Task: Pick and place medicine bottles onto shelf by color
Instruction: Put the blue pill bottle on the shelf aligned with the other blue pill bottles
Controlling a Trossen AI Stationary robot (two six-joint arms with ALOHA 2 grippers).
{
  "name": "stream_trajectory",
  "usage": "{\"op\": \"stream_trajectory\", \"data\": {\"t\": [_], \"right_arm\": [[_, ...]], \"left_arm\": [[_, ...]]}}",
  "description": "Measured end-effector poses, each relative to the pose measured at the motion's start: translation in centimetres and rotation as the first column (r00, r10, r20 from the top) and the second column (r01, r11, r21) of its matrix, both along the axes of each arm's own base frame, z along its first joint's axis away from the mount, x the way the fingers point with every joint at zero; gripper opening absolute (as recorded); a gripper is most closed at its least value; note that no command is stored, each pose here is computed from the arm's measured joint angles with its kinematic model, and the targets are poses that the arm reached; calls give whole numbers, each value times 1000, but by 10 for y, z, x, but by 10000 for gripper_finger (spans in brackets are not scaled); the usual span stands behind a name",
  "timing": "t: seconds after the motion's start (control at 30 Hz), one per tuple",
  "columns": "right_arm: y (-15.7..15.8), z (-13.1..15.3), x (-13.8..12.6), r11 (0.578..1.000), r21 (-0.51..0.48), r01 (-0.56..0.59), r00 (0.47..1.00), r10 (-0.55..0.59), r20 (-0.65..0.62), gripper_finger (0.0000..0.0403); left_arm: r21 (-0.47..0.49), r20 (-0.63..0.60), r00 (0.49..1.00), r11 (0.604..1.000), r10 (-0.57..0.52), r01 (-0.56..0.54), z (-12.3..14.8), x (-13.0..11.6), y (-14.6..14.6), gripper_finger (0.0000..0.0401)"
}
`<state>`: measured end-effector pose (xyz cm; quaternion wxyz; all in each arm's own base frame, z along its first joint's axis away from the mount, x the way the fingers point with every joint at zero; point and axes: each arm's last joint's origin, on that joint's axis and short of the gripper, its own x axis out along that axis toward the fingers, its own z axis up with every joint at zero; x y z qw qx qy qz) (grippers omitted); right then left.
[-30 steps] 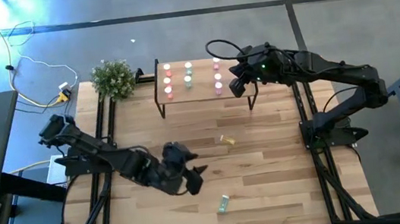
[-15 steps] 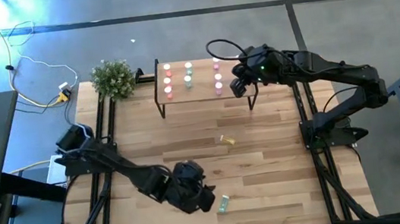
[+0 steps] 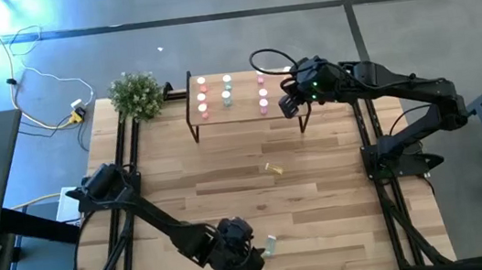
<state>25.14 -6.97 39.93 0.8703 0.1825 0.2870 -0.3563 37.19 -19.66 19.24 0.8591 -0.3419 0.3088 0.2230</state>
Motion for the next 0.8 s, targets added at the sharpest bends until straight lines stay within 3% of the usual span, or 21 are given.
{"op": "stream_trajectory", "data": {"t": [0.37, 0.8], "right_arm": [[-1, -3, 2, 1000, 2, 2, 1000, -2, -21, 0], [-3, -13, 10, 1000, 12, 4, 997, -3, -83, 0]], "left_arm": [[-11, 30, 999, 1000, -29, 29, -33, 16, -7, 257], [-13, -31, 999, 1000, -18, 18, -64, 26, 1, 257]]}}
